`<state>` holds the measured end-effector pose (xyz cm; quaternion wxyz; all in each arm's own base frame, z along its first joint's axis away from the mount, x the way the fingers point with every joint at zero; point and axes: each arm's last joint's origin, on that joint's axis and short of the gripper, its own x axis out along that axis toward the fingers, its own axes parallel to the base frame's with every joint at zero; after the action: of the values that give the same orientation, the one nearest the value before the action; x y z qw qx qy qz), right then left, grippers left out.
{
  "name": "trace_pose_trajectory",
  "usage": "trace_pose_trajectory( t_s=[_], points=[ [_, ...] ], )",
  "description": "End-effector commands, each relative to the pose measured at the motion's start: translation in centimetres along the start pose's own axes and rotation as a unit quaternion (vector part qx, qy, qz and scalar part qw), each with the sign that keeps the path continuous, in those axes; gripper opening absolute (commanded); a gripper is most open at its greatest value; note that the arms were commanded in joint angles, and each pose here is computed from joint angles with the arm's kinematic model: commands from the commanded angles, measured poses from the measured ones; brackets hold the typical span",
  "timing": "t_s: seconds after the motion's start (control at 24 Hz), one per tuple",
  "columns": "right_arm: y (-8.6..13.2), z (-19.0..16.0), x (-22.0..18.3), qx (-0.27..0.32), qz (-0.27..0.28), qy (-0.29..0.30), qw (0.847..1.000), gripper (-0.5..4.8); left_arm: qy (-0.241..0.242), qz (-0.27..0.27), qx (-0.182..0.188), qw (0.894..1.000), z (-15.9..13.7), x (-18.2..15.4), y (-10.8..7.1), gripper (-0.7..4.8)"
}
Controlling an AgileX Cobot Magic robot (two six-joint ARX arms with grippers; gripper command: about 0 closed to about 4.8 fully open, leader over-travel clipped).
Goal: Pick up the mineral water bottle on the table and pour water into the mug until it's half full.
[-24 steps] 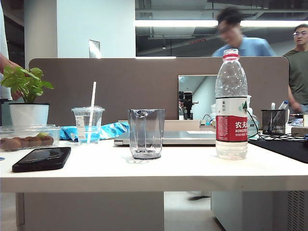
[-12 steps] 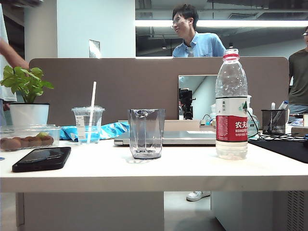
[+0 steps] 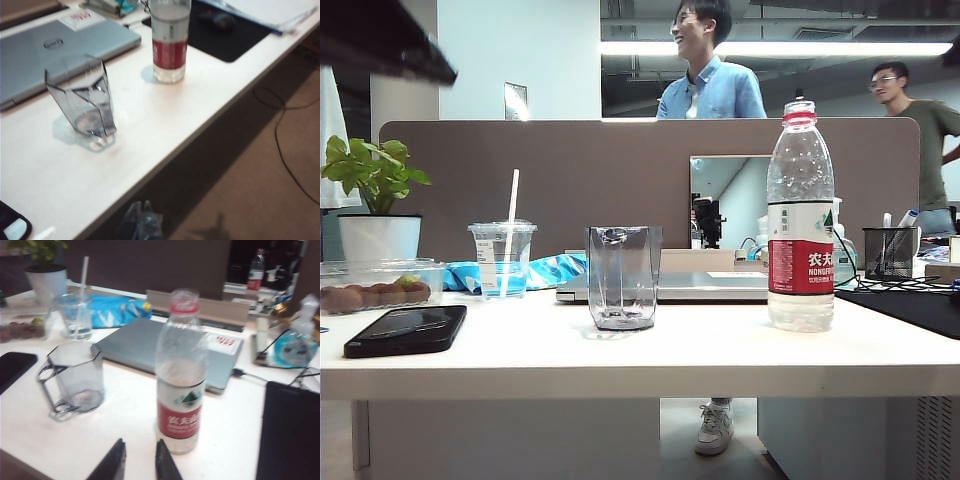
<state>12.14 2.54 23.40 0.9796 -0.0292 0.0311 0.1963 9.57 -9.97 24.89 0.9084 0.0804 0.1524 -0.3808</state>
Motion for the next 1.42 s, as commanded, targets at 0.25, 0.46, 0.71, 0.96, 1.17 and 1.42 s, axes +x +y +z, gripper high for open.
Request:
trace_pose_trajectory(
  t_s=[0.25,0.46,0.71,0.96,1.17,1.42],
  points=[
    [0.8,-3.5,1.1,-0.003,0.000,-0.048,0.999,1.62,-0.024,0.005,0.022,0.999,-0.1,0.4,0.1,-0.05],
    [0.6,-3.8,2.4,-0.005,0.000,-0.057,0.998,2.57,-0.022,0.018,0.031,0.999,-0.2,0.4,0.5,-0.05],
    [0.2,-5.0,5.1,0.008,0.000,-0.050,0.999,3.39,-0.023,0.042,0.016,0.999,-0.2,0.3,1.7,-0.05],
    [-0.7,-6.0,10.0,0.013,-0.007,-0.030,0.999,4.74,-0.032,0.063,0.008,0.997,0.0,0.2,2.4,-0.05],
    [-1.2,-6.3,13.3,0.016,-0.006,-0.020,1.000,4.79,-0.034,0.064,0.008,0.997,0.0,0.2,2.4,-0.05],
    [-1.4,-6.7,14.9,0.019,0.001,-0.010,1.000,4.79,-0.035,0.063,-0.005,0.997,0.0,0.2,2.4,-0.05]
  ],
)
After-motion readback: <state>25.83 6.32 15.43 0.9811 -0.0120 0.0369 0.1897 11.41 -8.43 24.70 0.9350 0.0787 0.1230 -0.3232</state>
